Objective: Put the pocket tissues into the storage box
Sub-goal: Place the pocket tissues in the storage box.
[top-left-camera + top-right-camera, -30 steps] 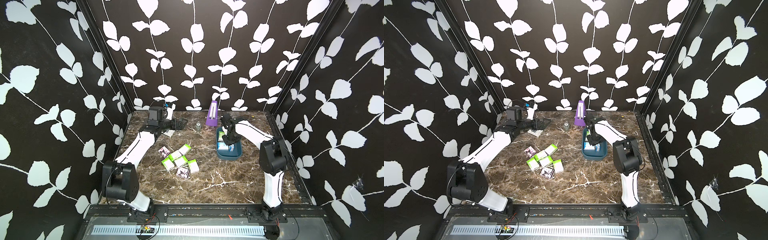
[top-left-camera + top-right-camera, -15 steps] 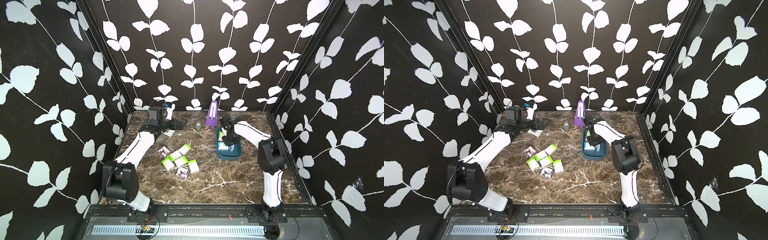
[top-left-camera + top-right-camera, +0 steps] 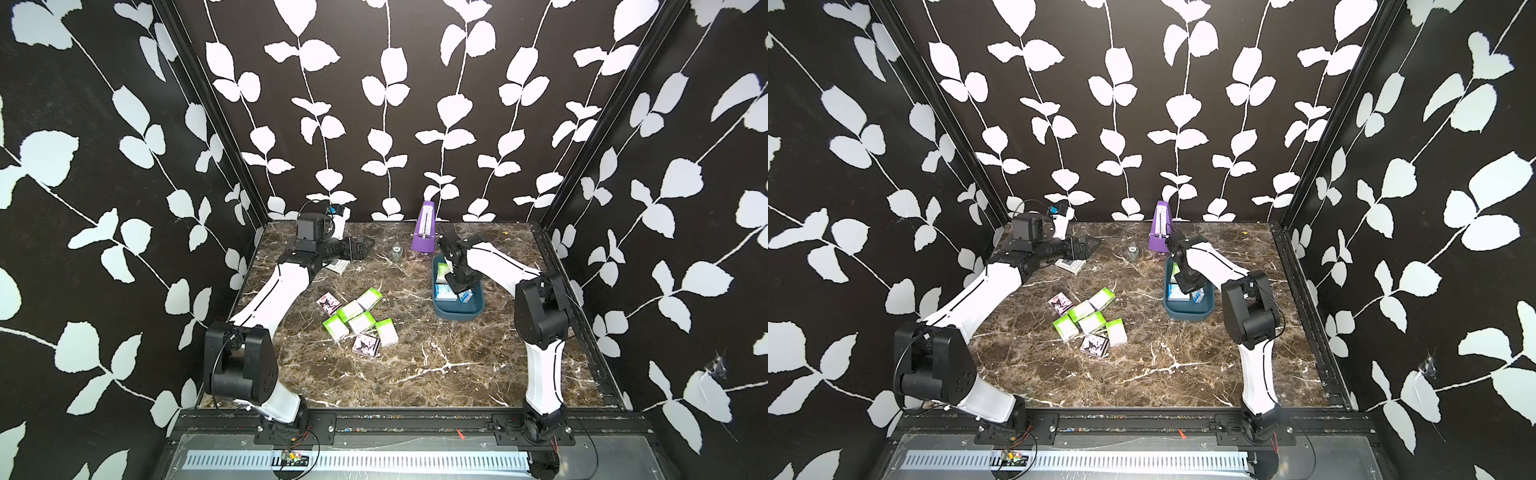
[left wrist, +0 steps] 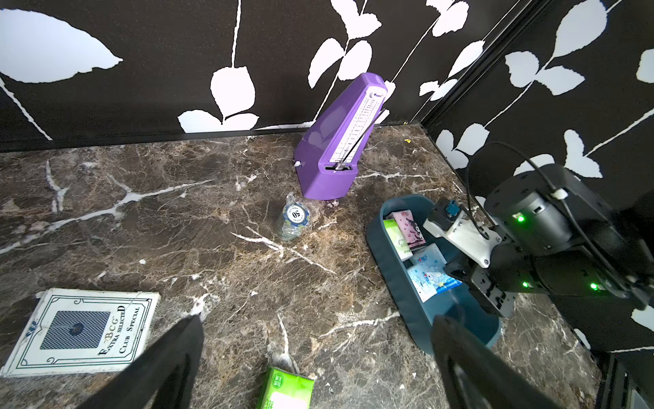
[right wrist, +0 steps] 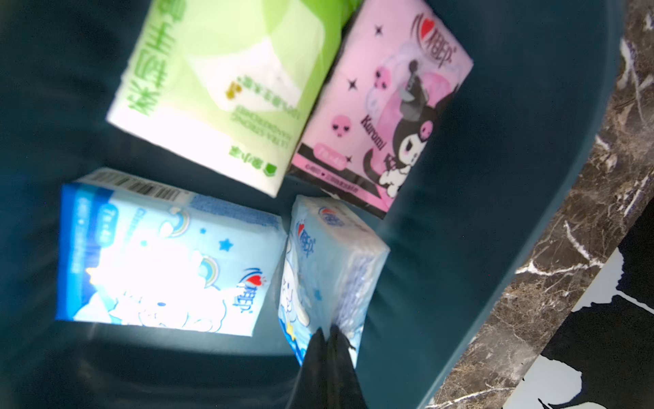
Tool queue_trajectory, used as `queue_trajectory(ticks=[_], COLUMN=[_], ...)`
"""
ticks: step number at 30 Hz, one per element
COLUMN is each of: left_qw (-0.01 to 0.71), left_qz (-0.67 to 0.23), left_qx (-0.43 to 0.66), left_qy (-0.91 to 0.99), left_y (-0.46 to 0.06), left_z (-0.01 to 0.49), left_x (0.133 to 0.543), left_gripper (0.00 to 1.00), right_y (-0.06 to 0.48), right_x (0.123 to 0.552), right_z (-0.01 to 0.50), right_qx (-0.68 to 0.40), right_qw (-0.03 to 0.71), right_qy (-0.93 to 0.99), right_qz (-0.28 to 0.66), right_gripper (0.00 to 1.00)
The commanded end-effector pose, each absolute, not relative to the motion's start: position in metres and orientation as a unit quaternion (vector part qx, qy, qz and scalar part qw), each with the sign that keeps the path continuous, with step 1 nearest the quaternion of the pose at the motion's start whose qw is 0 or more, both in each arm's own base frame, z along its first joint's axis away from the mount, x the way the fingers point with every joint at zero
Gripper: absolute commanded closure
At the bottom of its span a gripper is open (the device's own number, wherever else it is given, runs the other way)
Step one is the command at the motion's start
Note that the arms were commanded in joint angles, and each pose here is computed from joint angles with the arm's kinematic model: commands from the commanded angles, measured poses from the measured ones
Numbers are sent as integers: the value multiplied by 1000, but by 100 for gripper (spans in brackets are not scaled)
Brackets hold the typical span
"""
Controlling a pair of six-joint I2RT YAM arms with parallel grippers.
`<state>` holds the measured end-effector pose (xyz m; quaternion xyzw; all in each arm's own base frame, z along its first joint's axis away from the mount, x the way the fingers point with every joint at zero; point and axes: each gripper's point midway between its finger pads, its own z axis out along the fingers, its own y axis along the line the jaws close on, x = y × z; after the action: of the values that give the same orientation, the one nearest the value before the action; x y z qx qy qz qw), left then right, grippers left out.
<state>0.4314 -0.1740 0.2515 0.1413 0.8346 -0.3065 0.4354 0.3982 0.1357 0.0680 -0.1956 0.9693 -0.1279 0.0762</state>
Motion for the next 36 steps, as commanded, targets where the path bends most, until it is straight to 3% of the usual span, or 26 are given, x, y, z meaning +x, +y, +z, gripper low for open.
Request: queue_trajectory(ticks=[1,14,25,35,36], left_qw=[454,455,456,457,455], left_qz=[-303,-296,-295,-294,-294], left_qx=[149,152,153,153,153], left_qy=[824,826,826,826,826], left_y=[-171,-169,-168,-167,-168], left_z=[266,266,265,265,264], left_x=[431,429,429,430,430], left_gripper=[1,1,1,1,1], right_y=[139,141,148,133,130], right_x=[382,400,406,404,404], right_z=[44,70,86,93,93], right_qx=[-178,-29,19,14,12], right_qw=[37,106,122,127,127], right_qy=[979,988,973,979,981], right_qz=[-93,108,196,158,149], right_gripper=[100,100,100,100,96])
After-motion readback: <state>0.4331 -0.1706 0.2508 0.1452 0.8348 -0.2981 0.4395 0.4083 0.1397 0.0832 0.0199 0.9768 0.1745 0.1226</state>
